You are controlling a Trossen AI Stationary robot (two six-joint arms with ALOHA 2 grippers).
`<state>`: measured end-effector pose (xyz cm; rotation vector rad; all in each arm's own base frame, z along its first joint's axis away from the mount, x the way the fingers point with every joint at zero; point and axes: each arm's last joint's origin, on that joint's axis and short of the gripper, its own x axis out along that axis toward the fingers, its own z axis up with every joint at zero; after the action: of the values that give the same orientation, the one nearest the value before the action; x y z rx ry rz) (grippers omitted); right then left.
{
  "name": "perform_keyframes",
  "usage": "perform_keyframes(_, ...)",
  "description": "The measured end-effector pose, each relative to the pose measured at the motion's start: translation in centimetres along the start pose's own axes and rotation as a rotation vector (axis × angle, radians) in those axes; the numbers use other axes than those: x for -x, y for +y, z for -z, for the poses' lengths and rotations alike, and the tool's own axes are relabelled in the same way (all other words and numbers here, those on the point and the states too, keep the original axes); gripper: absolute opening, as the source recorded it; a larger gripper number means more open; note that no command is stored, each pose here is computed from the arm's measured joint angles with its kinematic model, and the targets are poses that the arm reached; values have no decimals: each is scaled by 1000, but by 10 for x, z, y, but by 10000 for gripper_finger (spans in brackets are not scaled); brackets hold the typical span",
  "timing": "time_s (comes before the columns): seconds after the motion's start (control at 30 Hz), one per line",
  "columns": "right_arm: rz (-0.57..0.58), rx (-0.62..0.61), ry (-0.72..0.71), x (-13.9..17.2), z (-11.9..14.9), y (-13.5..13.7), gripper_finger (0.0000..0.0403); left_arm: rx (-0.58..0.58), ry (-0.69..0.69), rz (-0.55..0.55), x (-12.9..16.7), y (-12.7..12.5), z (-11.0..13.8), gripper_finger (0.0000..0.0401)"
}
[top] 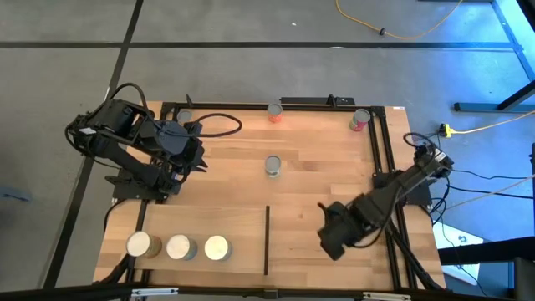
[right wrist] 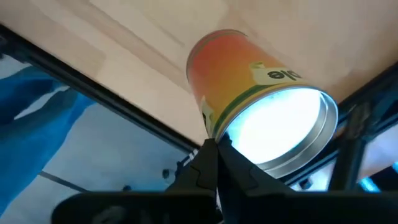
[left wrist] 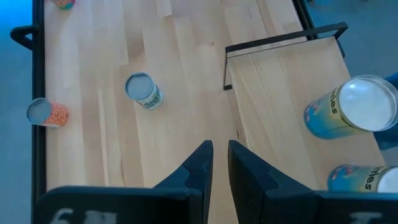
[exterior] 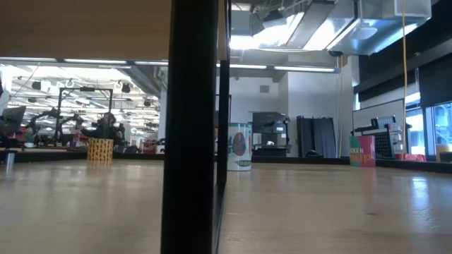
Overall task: Pick and place cans onto a shelf
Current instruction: Put the canned pineapple on the shelf
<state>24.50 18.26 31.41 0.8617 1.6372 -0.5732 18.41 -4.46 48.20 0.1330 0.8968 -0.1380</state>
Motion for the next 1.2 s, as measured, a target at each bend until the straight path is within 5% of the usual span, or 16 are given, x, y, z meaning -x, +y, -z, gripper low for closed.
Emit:
perform_keyframes(0.43, -68, 183, -104, 59, -65, -10, 0, -8, 11, 0, 0, 0, 1, 42)
perform_keyframes(0.87, 85, 364, -54, 22, -165, -6, 0, -9, 11, -1, 0, 0, 1, 42)
perform_keyframes(1.2, 218, 429, 29, -23, -207, 2, 0, -8, 11, -1, 0, 0, 1, 42)
